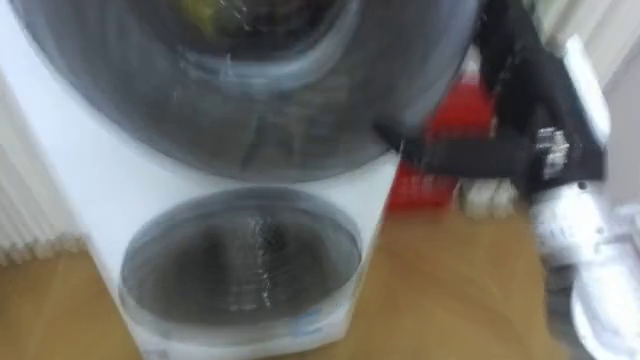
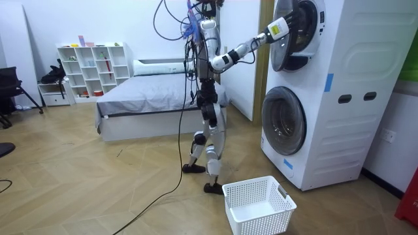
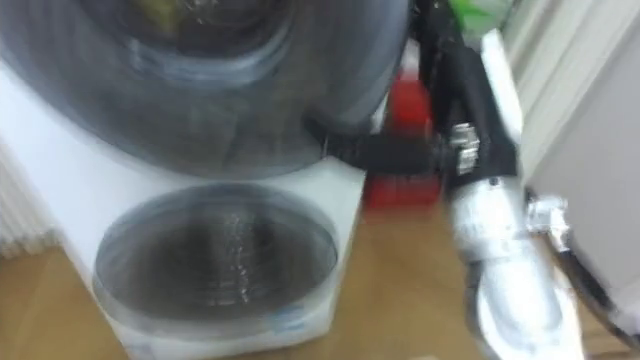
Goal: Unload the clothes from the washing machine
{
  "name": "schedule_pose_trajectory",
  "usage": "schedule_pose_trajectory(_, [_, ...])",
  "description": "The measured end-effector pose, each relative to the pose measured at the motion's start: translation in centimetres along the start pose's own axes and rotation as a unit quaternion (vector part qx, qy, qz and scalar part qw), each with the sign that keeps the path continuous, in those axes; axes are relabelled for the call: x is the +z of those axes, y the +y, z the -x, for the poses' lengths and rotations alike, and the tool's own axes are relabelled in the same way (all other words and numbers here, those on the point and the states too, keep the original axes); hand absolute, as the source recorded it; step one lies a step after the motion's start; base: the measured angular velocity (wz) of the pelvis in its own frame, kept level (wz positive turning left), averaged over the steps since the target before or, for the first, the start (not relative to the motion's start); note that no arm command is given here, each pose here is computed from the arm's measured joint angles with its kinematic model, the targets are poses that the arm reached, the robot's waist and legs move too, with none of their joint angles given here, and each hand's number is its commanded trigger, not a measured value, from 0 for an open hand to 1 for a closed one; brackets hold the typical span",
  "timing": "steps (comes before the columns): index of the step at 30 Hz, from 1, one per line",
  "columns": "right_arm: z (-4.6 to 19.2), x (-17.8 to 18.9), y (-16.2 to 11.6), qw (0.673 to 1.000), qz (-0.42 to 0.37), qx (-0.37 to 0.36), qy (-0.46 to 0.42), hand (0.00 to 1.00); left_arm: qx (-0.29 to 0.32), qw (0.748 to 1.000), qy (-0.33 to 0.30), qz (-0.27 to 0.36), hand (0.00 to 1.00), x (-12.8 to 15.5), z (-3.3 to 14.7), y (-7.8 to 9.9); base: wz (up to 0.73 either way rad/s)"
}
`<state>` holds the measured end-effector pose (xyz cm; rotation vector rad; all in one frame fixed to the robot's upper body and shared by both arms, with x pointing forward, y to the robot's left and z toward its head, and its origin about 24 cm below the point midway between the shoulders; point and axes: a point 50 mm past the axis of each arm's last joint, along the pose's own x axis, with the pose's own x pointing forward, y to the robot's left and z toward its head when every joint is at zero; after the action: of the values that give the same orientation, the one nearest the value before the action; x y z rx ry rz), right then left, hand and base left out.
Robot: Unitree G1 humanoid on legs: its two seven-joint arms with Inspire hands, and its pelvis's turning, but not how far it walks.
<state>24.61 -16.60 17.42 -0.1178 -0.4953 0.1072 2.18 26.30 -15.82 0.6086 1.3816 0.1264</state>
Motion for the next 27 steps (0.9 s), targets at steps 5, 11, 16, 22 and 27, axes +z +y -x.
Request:
schedule_pose_trajectory(5, [-0.1, 0.3, -0.5, 1.0, -0.018, 0.007, -0.006, 0.0, -0.004, 1.0, 0.009, -0.002, 0.0, -0.5, 0.1, -0.3, 0.09])
schedule_pose_trajectory(11, [-1.2, 3.6, 0.1, 0.995, -0.009, 0.052, -0.086, 0.0, -0.008, 1.0, 0.004, 0.002, 0.0, -0.5, 0.2, -0.6, 0.05])
schedule_pose_trajectory(16, [-1.5, 5.9, 0.7, 0.986, -0.013, 0.086, -0.145, 0.0, -0.012, 1.0, 0.0, 0.01, 0.0, -0.5, 0.2, -0.9, 0.03])
schedule_pose_trajectory(22, [-1.5, 6.0, 0.9, 0.983, -0.011, 0.102, -0.152, 0.0, -0.012, 1.0, -0.004, 0.016, 0.0, -0.4, 0.2, -0.9, 0.05])
schedule_pose_trajectory(27, [-1.2, 6.8, 1.1, 0.976, -0.01, 0.123, -0.181, 0.0, -0.013, 1.0, -0.007, 0.026, 0.0, -0.4, 0.2, -0.9, 0.0])
